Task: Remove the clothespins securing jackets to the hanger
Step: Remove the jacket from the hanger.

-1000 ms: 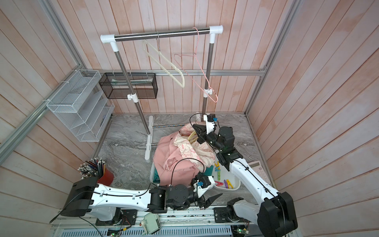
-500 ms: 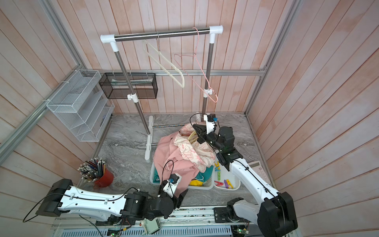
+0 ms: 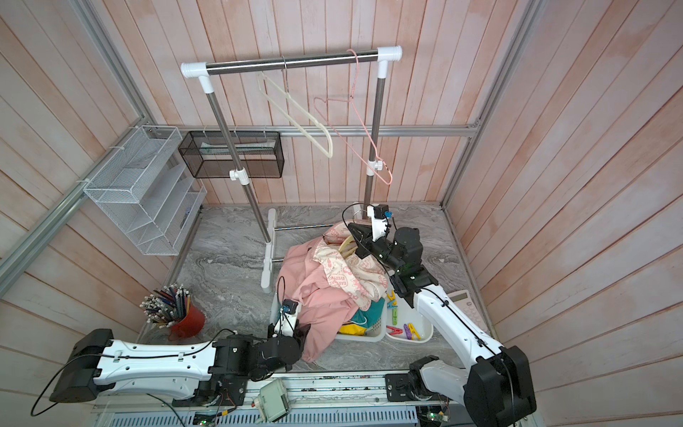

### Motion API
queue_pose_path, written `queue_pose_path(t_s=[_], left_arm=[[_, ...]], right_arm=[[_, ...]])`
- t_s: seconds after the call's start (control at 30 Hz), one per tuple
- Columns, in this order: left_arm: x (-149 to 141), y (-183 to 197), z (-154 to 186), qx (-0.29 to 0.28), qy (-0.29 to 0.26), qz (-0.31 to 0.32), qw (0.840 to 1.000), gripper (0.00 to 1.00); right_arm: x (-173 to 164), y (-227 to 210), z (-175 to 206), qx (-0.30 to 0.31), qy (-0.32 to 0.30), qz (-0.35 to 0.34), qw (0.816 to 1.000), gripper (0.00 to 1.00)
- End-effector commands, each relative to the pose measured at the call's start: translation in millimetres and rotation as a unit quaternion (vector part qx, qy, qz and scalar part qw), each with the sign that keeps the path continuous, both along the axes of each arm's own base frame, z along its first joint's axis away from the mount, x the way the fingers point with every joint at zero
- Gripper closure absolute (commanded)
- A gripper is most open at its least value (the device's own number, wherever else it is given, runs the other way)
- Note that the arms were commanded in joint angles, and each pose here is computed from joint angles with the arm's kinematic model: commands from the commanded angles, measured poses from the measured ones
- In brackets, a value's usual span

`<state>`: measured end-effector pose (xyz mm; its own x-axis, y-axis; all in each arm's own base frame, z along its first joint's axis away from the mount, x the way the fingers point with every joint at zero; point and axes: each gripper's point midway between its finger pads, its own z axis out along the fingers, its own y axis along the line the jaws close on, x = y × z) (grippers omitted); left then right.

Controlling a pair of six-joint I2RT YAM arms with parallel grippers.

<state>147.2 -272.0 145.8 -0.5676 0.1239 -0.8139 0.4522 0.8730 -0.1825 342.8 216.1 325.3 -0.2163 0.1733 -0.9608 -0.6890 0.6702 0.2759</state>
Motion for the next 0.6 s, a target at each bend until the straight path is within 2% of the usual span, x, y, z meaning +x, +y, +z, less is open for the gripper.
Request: queue_pose_path(t_s=[0.0, 0.1, 0.23, 0.4, 0.5, 0.53, 0.57], left_arm=[[5.7, -8.6, 16.0, -0.045, -0.013, -0.021, 0.999, 0.85], [13.8, -10.6, 40.9, -0.062, -0.046, -0.022, 0.997, 0.99], [25.0, -15.7, 59.6, -0.068, -0.061, -0.031, 0.995, 1.0], [26.3, -11.1, 52.8, -0.057, -0.039, -0.025, 0.997, 0.99], [25.8, -6.1, 64.8, -0.069, -0.042, -0.021, 0.996, 0.7], [26.2, -5.7, 73.7, -0.077, -0.052, -0.023, 0.995, 0.55], [27.2, -5.5, 83.1, -0.083, -0.064, -0.025, 0.994, 0.45]], right_arm=[[-1.3, 0.8, 14.4, 0.012, -0.007, 0.004, 1.0, 1.0], [-2.4, 1.2, 14.3, 0.015, -0.005, 0.006, 1.0, 1.0], [-2.5, -0.8, 16.1, 0.016, -0.008, 0.001, 1.0, 1.0], [-3.1, -3.7, 16.5, 0.011, -0.009, -0.007, 1.0, 1.0], [-3.2, -4.0, 12.8, 0.005, -0.005, -0.008, 1.0, 1.0], [-3.0, -4.4, 10.8, 0.004, -0.004, -0.009, 1.0, 1.0], [-3.7, -4.2, 10.6, 0.004, -0.005, -0.008, 1.0, 1.0]])
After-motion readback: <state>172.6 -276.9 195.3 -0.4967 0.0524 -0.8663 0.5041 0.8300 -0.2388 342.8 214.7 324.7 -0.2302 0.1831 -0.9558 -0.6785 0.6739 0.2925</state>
